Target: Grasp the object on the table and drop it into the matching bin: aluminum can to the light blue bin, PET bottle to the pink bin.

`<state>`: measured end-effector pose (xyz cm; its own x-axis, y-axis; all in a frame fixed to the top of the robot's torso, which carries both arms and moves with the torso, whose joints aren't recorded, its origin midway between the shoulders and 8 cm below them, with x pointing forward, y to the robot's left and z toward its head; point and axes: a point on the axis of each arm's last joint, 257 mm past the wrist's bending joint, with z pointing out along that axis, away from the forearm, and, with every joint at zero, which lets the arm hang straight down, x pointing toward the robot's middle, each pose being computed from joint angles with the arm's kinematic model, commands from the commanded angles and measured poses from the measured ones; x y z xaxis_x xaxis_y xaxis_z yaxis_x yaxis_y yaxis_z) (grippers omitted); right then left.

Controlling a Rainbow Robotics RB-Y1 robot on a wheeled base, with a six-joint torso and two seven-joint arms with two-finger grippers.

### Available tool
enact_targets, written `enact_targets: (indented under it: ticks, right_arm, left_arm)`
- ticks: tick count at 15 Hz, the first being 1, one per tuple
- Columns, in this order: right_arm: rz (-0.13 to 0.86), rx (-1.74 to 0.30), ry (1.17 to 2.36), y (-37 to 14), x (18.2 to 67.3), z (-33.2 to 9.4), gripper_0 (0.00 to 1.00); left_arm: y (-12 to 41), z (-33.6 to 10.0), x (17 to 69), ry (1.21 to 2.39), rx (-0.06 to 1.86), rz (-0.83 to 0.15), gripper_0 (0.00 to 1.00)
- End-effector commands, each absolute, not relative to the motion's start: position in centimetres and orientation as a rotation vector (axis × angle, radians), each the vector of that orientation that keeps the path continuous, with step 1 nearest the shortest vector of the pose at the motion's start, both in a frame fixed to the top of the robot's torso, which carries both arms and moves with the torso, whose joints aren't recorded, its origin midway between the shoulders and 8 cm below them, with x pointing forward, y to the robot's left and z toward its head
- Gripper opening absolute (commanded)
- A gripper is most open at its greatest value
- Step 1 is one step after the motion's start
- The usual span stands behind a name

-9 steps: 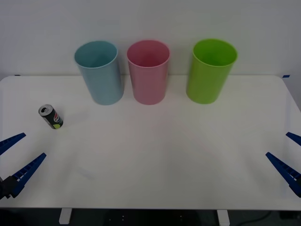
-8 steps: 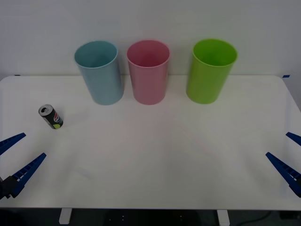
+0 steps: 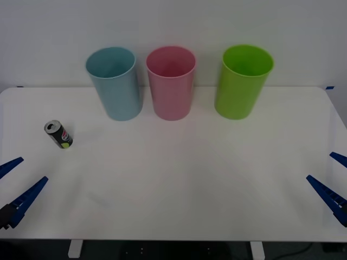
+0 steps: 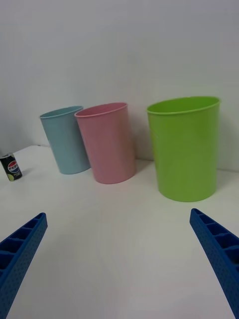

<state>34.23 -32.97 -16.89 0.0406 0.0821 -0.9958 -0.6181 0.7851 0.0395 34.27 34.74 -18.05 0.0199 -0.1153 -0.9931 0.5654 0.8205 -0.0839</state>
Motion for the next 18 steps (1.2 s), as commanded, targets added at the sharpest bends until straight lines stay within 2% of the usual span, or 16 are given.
enact_targets:
  ticks: [1, 5, 14, 18]
  right_arm:
    - [0.567, -0.465, 1.441, -33.0, 34.2, -16.9, 1.00]
    - [0.567, -0.465, 1.441, -33.0, 34.2, -16.9, 1.00]
    - [0.567, -0.465, 1.441, -33.0, 34.2, -16.9, 1.00]
    - [0.567, -0.465, 1.441, -33.0, 34.2, -16.9, 1.00]
  left_arm:
    - [35.4, -18.7, 34.6, 1.480, 0.351, -0.533, 1.00]
    - [37.5, -20.8, 36.1, 1.534, 0.257, -0.442, 1.00]
    - [41.1, -26.3, 38.6, 1.598, 0.225, -0.282, 1.00]
    - [42.5, -28.0, 39.9, 1.627, 0.129, -0.226, 1.00]
